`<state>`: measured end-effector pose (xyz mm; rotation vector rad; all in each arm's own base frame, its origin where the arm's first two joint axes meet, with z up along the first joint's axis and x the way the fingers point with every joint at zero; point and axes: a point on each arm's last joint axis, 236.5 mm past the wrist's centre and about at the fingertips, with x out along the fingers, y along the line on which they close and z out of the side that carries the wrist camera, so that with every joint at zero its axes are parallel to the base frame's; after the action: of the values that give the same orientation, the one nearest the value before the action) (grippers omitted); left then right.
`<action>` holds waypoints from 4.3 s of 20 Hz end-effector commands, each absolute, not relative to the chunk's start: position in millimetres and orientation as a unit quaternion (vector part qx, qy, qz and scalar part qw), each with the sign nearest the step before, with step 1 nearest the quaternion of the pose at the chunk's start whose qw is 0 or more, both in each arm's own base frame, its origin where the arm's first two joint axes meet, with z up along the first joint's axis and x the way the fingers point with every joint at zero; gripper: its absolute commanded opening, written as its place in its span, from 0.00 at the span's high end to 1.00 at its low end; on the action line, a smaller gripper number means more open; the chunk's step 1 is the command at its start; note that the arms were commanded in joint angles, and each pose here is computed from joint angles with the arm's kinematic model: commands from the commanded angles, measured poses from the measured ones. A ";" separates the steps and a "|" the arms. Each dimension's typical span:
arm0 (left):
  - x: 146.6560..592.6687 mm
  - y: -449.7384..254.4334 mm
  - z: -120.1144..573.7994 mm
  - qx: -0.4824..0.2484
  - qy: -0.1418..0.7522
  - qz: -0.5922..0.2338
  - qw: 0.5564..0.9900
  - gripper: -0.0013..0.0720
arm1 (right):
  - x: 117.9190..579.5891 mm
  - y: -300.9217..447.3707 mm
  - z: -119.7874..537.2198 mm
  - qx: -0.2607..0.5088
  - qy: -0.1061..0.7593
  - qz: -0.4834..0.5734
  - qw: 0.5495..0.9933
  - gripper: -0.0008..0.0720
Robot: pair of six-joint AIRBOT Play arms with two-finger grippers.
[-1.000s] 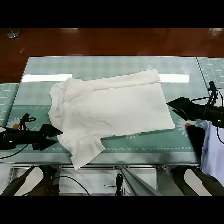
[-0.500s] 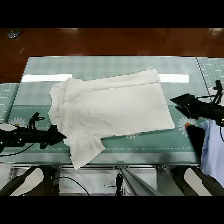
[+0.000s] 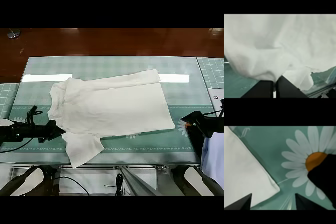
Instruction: Fold the shirts.
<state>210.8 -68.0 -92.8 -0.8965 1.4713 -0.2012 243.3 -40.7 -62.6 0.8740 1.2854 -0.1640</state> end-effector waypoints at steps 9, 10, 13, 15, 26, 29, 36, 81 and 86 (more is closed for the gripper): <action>215.1 -71.4 -86.9 -0.398 0.641 -0.100 0.649 0.94 | 278.1 18.3 -104.7 0.374 0.633 -0.003 0.678 0.14; 215.1 -71.5 -86.8 -0.398 0.641 -0.100 0.649 0.94 | 289.0 21.7 -100.7 0.373 0.627 0.004 0.684 0.14; 215.2 -71.4 -86.9 -0.398 0.640 -0.100 0.649 0.94 | 307.9 37.5 -94.1 0.345 0.631 0.036 0.694 0.84; 219.7 -73.9 -82.8 -0.404 0.632 -0.108 0.652 0.94 | 317.8 47.8 -85.4 0.314 0.628 0.064 0.710 0.96; 374.0 -48.7 355.5 -0.205 0.198 -0.232 0.930 0.95 | 406.2 33.1 371.1 0.125 0.242 0.147 0.951 0.96; 325.6 -25.1 457.2 -0.073 0.092 -0.134 0.984 0.95 | 329.6 43.0 447.6 0.073 0.147 0.137 0.977 0.96; 187.7 -38.7 499.4 0.008 0.032 -0.046 0.998 0.95 | 177.9 25.0 478.8 0.019 0.089 0.025 0.996 0.96; 381.0 -60.4 -51.1 -0.088 0.684 -0.103 0.717 0.94 | 419.5 -3.9 -28.8 0.201 0.660 0.116 0.714 0.96; 349.6 -57.6 -78.1 -0.098 0.738 -0.093 0.661 0.20 | 401.3 10.9 -71.2 0.247 0.699 0.086 0.665 0.22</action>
<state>372.0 -59.2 -67.4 -0.2154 1.5693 -0.2075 418.5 4.7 -52.8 0.5109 1.4869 0.2248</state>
